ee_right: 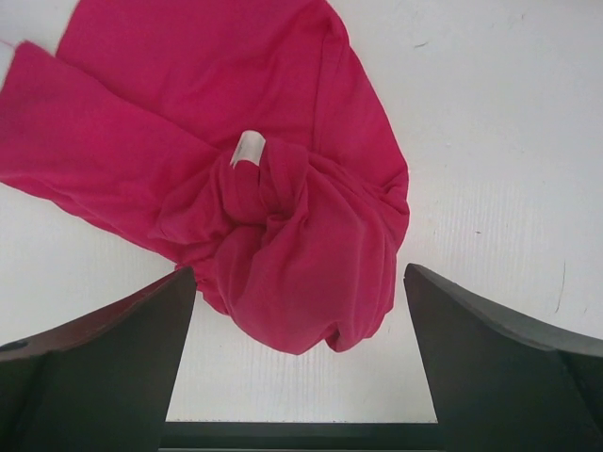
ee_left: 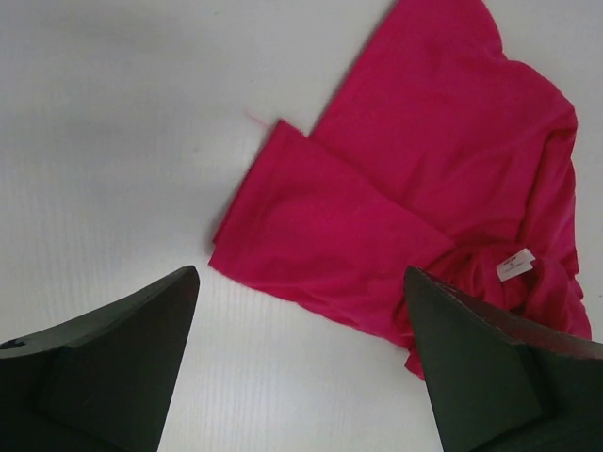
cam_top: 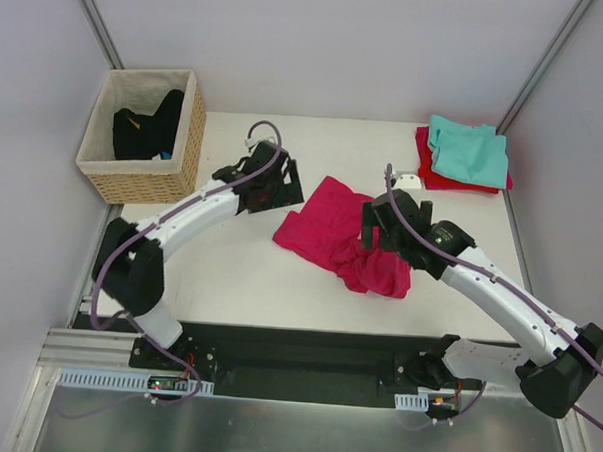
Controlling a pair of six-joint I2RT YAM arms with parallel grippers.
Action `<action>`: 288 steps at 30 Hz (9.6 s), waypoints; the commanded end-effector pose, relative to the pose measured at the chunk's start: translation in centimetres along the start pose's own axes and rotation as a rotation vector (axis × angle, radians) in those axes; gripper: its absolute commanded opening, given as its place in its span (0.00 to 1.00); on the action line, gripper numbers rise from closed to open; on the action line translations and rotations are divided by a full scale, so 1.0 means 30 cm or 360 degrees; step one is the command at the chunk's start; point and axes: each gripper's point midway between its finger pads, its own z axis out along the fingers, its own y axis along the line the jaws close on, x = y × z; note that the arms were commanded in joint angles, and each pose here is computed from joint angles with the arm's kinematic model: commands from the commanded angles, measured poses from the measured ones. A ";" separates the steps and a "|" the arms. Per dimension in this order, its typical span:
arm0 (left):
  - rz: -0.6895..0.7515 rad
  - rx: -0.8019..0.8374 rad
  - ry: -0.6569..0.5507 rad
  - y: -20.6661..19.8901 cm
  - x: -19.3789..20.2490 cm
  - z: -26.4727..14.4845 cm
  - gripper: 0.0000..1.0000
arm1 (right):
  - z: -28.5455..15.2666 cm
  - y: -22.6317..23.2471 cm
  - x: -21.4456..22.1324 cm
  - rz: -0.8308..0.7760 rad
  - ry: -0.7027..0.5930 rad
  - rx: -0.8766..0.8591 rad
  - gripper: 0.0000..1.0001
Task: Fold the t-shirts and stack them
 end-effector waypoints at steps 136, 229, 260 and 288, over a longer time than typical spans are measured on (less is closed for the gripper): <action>-0.0044 0.0667 -0.1379 0.330 -0.209 -1.643 0.00 | 0.186 0.748 0.163 -0.0352 0.0323 -0.0747 0.98; 0.0151 0.0390 -0.1089 0.138 -0.291 -0.970 0.00 | -0.017 0.192 0.262 -0.0073 -0.0059 -0.0094 0.97; 0.0077 0.0280 -0.1060 0.204 -0.263 -0.967 0.00 | 0.114 0.508 0.358 -0.0255 0.0233 -0.0320 0.99; 0.0079 0.0260 -0.1078 0.219 -0.262 -0.971 0.00 | 0.211 0.523 0.457 -0.0269 0.0328 -0.0285 0.45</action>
